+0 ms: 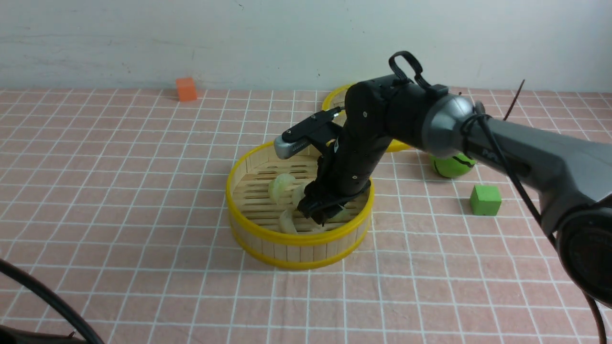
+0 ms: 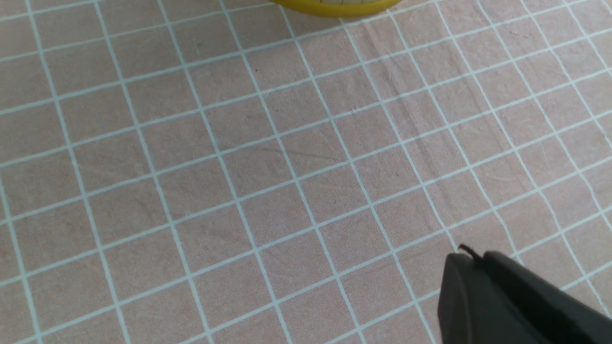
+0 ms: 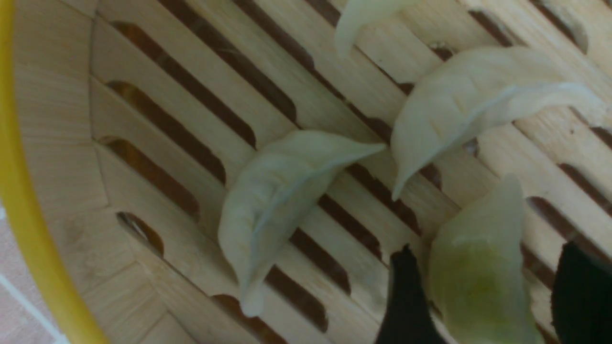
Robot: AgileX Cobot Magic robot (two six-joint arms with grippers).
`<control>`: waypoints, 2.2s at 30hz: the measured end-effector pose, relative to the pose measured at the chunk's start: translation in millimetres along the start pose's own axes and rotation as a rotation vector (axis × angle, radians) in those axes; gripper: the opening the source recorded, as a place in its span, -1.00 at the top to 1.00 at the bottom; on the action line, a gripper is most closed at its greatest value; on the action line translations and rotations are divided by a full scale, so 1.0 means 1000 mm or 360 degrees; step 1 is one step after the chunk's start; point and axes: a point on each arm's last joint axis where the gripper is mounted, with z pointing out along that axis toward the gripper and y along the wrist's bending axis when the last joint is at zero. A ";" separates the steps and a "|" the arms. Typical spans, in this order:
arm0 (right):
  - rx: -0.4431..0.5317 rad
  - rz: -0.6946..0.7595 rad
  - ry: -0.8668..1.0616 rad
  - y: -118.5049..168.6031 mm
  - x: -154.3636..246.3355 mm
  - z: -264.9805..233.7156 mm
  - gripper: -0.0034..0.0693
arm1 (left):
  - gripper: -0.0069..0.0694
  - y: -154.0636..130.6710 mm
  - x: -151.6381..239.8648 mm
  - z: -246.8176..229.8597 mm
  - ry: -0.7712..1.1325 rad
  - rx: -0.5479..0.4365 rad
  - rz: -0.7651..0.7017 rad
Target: Put the dumplings into the steamer on the table with the pink tablecloth.
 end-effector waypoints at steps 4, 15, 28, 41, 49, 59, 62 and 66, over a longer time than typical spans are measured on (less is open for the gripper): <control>-0.0043 -0.0007 0.0098 0.004 0.000 -0.021 -0.40 | 0.77 0.000 0.000 0.000 0.0004 -0.0001 0.0000; -0.0032 -0.0028 -0.0153 0.030 0.026 -0.194 0.75 | 0.76 0.000 0.001 0.000 0.0012 0.0003 -0.0003; -0.0017 0.0041 -0.0582 0.064 0.173 -0.257 0.96 | 0.72 0.000 0.001 0.000 0.0016 0.0002 -0.0003; 0.0020 0.0130 -0.1071 0.074 0.242 -0.264 0.94 | 0.68 0.000 0.001 0.000 0.0016 0.0002 -0.0003; 0.0098 0.0055 -0.1149 0.075 0.254 -0.279 0.96 | 0.66 0.000 0.001 0.000 0.0016 0.0002 -0.0003; 0.0241 0.0152 -0.1520 0.073 0.306 -0.267 0.97 | 0.63 0.000 0.001 0.000 0.0017 0.0002 -0.0003; 0.0387 0.0302 -0.1620 0.064 0.335 -0.239 0.97 | 0.62 0.000 0.001 0.000 0.0019 0.0002 -0.0003; 0.0573 0.0496 -0.1667 0.055 0.366 -0.210 0.97 | 0.61 0.000 0.001 0.000 0.0022 0.0001 -0.0003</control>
